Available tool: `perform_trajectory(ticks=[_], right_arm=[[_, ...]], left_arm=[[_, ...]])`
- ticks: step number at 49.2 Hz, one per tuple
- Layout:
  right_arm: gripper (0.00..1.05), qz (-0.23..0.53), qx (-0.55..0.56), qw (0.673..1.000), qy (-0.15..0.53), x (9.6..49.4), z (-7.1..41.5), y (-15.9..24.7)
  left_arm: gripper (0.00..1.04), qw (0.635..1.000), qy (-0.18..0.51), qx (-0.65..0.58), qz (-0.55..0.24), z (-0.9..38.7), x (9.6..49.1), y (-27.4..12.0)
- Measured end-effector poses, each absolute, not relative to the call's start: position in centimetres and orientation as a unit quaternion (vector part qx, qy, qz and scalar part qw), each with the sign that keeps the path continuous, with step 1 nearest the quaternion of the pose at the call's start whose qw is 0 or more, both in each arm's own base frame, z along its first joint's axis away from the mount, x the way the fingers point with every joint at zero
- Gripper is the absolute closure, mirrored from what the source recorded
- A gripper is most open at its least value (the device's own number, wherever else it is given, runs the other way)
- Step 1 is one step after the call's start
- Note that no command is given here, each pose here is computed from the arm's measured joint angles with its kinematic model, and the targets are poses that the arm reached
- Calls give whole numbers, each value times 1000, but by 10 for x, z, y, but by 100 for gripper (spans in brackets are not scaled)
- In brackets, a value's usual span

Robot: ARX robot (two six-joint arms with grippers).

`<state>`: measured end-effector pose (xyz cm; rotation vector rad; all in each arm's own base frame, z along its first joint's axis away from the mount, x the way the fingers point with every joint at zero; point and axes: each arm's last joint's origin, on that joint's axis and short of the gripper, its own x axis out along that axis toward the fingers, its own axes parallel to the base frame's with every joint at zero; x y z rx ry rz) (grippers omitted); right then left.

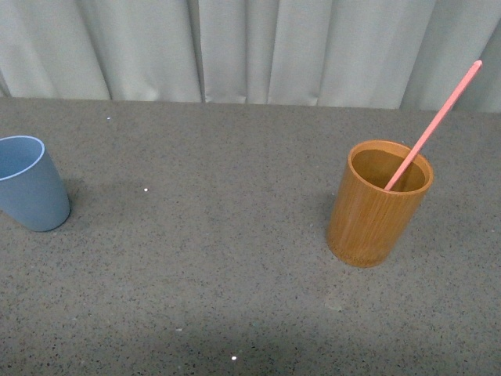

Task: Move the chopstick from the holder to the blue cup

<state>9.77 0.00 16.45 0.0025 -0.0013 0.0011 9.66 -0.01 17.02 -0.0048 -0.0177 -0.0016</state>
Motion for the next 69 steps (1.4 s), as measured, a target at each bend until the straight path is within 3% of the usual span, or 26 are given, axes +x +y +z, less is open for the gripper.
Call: perform_trajectory(ticks=[69], right_arm=[[10, 1, 1, 1000, -1, 98, 164, 0]], left_arm=[[7, 1000, -9, -2, -1, 170, 97, 0]])
